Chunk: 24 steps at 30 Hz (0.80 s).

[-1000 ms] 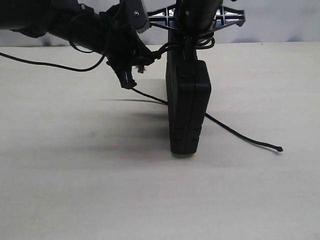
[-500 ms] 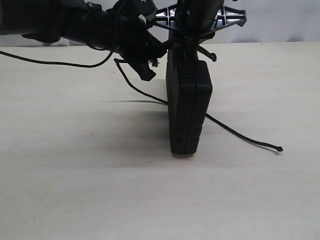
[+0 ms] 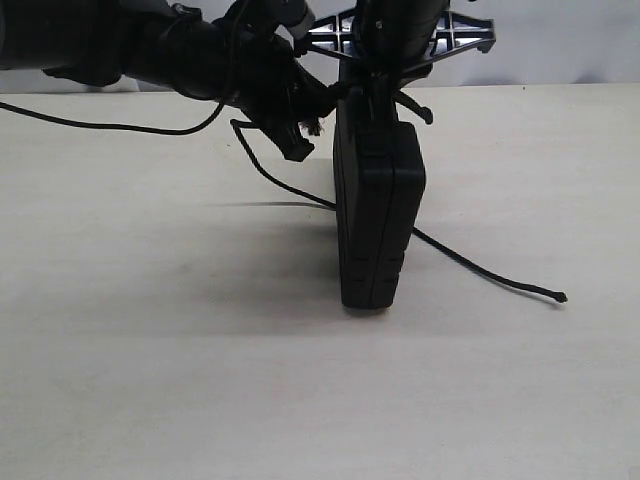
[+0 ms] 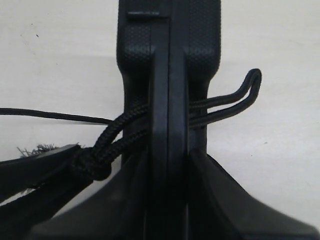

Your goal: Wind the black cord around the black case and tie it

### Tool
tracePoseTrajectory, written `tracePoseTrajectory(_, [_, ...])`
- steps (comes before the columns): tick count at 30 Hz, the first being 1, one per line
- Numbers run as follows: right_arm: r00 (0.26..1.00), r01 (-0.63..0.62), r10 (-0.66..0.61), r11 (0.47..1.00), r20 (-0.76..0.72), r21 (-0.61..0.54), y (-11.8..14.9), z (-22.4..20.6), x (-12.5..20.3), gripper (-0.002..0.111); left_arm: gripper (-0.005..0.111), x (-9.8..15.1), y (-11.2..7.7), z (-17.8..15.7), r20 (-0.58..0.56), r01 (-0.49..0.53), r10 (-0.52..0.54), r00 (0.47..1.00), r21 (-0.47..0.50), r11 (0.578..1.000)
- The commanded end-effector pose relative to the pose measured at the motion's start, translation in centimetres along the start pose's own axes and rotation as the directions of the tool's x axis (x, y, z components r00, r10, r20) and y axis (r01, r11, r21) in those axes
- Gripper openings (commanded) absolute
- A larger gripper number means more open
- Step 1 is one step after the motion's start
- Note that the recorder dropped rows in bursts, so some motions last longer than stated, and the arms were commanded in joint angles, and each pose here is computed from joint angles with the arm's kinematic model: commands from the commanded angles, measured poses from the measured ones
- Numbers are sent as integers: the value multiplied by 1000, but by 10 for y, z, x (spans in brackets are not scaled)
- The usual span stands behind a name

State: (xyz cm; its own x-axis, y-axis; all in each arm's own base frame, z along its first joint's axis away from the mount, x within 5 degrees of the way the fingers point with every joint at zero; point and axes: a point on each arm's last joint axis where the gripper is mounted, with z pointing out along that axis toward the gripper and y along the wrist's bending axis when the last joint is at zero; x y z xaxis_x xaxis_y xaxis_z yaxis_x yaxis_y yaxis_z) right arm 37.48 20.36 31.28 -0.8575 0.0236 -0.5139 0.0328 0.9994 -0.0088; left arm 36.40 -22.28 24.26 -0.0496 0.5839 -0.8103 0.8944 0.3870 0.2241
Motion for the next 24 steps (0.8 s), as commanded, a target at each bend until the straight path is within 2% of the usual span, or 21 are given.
tracePoseTrajectory(1, [999,3,-3,1000,39,-11,-1,-5,-5,4,5,-9,-6,-1,37,13,-15,999,43,999])
tracePoseTrajectory(7, [999,3,-3,1000,39,-11,-1,-5,-5,4,26,-9,-5,-1,38,19,-20,999,32,999])
tracePoseTrajectory(18, [998,4,-2,1000,60,-28,1,-5,-7,4,29,-7,-5,-1,19,-1,0,1000,37,999])
tracePoseTrajectory(21, [998,4,-2,1000,60,-28,1,-5,-7,4,41,-6,-5,-5,-14,-50,51,999,28,998])
tracePoseTrajectory(24, [998,9,-8,1000,67,-18,0,-5,-7,4,59,-8,-5,-7,-18,-51,51,999,23,998])
